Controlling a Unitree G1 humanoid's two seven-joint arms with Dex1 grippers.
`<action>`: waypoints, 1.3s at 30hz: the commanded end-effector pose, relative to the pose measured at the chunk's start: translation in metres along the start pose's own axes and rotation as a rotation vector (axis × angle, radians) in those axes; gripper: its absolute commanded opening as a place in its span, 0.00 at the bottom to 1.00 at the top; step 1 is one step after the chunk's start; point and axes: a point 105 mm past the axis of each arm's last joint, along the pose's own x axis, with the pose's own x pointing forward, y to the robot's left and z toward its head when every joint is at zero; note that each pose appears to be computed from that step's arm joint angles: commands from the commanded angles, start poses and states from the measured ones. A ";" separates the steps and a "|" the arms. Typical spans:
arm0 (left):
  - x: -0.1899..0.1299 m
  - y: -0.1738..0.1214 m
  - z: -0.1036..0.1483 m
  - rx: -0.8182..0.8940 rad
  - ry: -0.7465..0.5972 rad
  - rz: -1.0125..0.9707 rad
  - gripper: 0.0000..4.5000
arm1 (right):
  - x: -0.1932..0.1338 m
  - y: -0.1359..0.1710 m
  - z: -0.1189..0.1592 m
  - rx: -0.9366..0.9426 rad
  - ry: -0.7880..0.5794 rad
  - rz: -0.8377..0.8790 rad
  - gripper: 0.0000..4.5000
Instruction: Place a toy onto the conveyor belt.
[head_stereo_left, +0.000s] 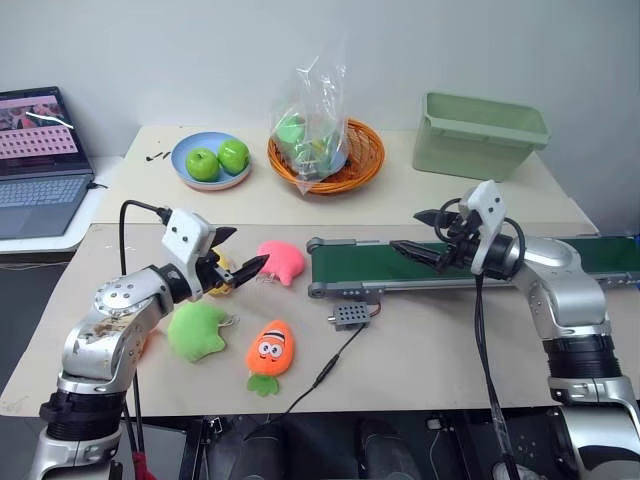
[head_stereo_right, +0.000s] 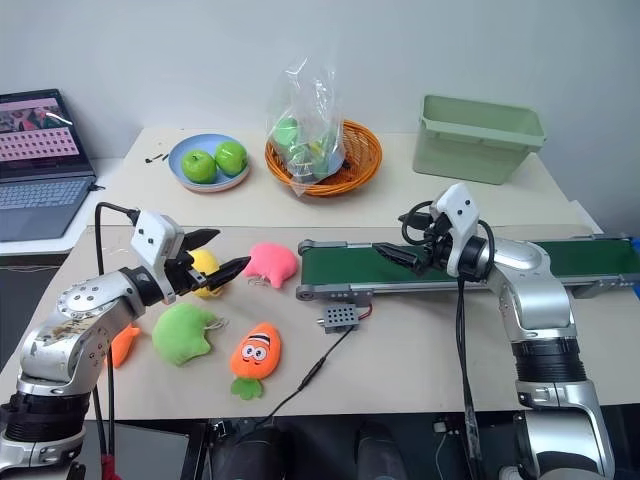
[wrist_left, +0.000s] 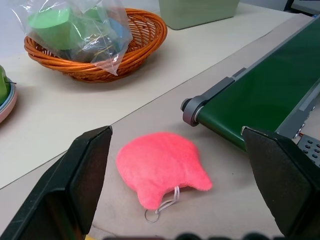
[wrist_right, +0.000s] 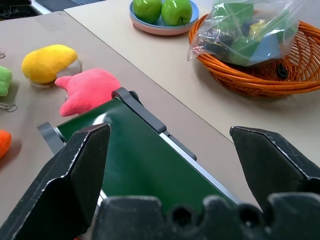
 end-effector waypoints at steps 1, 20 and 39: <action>-0.002 0.002 0.014 0.037 -0.045 0.011 0.98 | 0.002 -0.001 0.016 -0.057 -0.043 0.007 1.00; -0.043 0.004 0.000 0.007 0.048 0.019 0.98 | 0.004 0.043 0.036 -0.081 -0.009 0.385 1.00; -0.236 0.075 -0.064 -0.913 -0.184 0.819 0.98 | 0.047 0.043 0.030 -0.141 -0.006 0.502 1.00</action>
